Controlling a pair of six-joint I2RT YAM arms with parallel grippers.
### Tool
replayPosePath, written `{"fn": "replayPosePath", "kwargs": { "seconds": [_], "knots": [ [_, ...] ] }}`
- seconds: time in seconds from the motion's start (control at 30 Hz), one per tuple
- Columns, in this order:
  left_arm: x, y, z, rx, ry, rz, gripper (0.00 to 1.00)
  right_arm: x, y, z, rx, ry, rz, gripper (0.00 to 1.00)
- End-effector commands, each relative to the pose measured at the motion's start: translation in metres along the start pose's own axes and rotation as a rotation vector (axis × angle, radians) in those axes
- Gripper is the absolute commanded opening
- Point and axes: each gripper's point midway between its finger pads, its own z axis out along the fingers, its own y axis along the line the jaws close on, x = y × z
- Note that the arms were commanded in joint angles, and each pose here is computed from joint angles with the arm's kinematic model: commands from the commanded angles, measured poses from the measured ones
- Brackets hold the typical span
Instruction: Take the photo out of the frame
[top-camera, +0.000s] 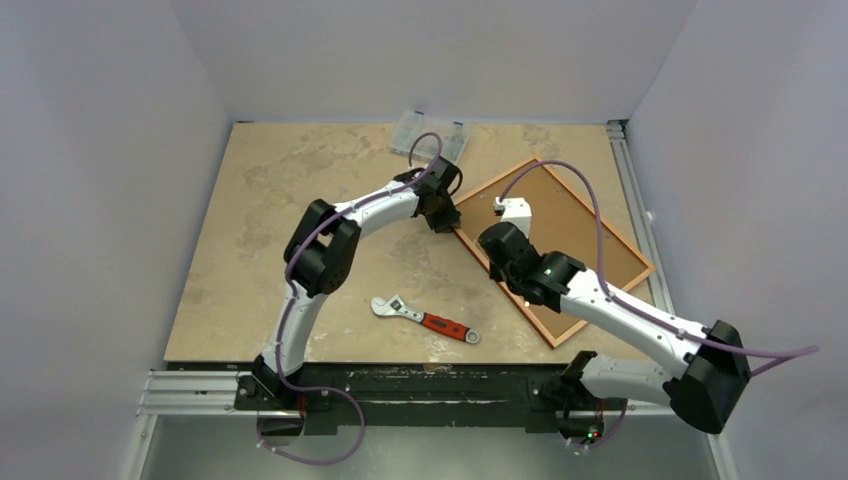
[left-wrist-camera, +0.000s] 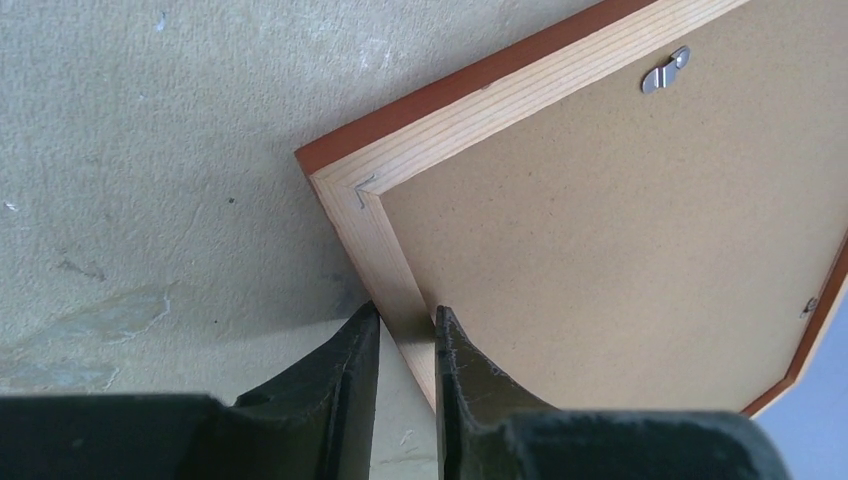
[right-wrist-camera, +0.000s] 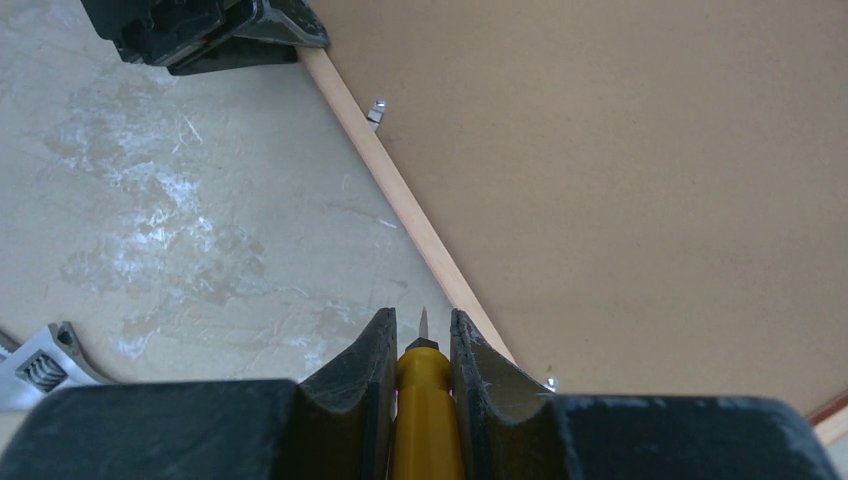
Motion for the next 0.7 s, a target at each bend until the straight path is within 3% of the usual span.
{"fn": "replayPosePath", "kwargs": {
  "seconds": [0.0,0.23,0.67],
  "knots": [
    [0.029,0.016,-0.004,0.017,0.111,0.093,0.00,-0.036,0.024,0.018,-0.036,-0.073,-0.012,0.00],
    [0.041,0.014,-0.009,0.071,0.197,0.109,0.00,-0.048,0.030,0.066,-0.046,-0.047,-0.025,0.00],
    [0.037,0.015,-0.010,0.098,0.223,0.082,0.00,-0.071,0.048,0.122,-0.088,-0.064,-0.108,0.00]
  ]
}}
